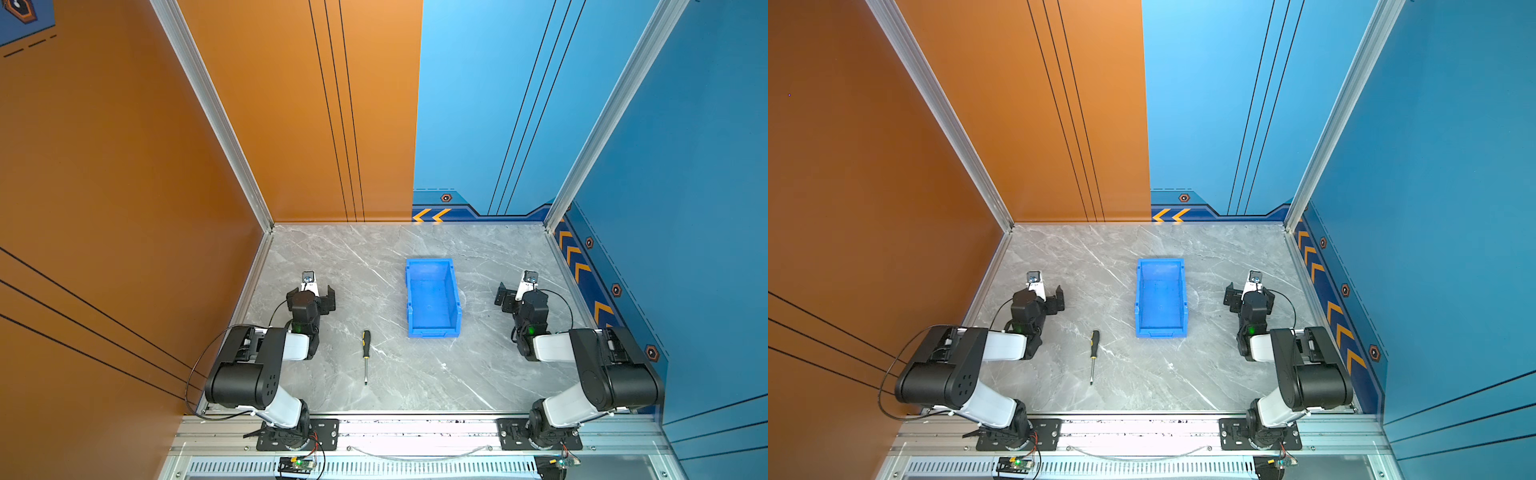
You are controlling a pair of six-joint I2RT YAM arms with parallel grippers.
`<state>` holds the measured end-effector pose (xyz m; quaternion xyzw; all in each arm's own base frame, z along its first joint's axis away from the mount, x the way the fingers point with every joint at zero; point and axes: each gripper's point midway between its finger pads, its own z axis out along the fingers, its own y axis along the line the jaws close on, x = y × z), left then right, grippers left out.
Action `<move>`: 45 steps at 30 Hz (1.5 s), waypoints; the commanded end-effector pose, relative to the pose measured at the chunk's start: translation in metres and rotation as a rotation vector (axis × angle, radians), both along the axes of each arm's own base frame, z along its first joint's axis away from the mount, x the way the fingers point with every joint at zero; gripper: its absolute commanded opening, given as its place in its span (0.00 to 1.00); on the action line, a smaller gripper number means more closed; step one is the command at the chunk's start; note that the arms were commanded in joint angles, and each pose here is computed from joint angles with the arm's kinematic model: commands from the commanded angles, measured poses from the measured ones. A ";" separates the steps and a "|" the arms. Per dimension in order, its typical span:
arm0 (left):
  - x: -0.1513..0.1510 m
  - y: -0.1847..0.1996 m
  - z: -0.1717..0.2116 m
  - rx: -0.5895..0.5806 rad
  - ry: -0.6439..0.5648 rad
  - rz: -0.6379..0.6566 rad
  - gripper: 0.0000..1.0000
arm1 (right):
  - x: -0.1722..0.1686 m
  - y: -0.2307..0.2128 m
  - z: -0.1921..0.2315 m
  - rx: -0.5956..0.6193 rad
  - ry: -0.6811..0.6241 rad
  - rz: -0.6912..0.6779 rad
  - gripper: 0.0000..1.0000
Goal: Put the screwdriver in the bin
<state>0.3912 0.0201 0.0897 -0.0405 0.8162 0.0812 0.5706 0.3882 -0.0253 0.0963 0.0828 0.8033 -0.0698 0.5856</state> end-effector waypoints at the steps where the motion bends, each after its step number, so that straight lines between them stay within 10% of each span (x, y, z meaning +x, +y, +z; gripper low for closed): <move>1: 0.004 -0.003 0.001 -0.010 -0.004 -0.018 0.98 | 0.001 -0.004 -0.001 0.005 0.005 -0.028 1.00; 45: -0.025 -0.004 0.046 -0.062 0.080 -0.027 0.98 | -0.034 0.002 0.048 -0.119 -0.115 -0.120 1.00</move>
